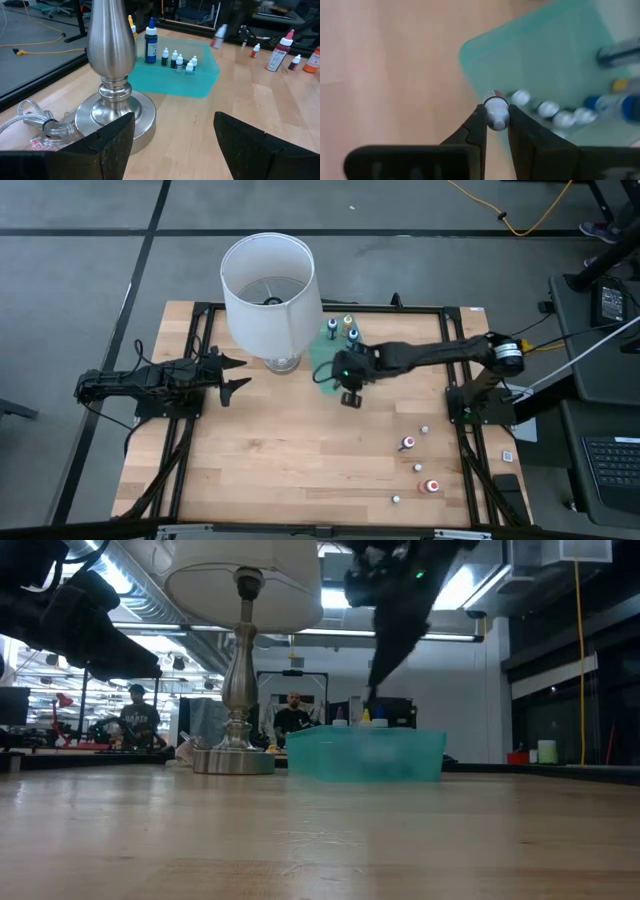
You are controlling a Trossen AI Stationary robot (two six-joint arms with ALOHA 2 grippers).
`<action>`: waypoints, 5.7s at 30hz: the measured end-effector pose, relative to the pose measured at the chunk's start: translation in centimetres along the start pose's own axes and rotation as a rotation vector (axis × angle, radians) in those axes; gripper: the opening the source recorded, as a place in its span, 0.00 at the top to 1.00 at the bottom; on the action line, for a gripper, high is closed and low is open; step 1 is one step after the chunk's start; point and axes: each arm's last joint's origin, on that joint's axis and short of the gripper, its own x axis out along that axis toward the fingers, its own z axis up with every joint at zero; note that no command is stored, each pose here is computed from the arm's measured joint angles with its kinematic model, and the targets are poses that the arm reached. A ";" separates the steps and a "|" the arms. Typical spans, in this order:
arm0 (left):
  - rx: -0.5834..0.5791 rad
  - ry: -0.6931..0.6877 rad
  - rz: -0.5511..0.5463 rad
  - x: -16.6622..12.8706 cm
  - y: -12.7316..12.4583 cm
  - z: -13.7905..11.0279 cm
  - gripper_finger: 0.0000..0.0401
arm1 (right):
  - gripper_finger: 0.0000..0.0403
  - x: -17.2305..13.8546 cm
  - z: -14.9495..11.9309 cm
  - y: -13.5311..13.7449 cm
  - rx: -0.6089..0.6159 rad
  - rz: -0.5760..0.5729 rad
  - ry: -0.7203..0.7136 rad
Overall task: Pick & Place food coloring
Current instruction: Put the top small red food coloring bottle into the green bin, then put the small orange food coloring bottle into the green bin
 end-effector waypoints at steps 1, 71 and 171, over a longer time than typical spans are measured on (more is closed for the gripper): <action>0.000 0.000 0.000 0.0 0.0 0.0 0.34 | 0.86 0.4 0.4 -0.4 -0.020 -0.006 -0.003; 0.000 0.000 0.000 0.0 0.0 0.0 0.33 | 0.27 -2.7 -0.6 -4.0 0.427 -0.060 0.212; 0.000 -0.001 0.000 0.0 0.0 0.0 0.34 | 0.84 -7.1 -17.9 3.9 0.184 0.089 0.364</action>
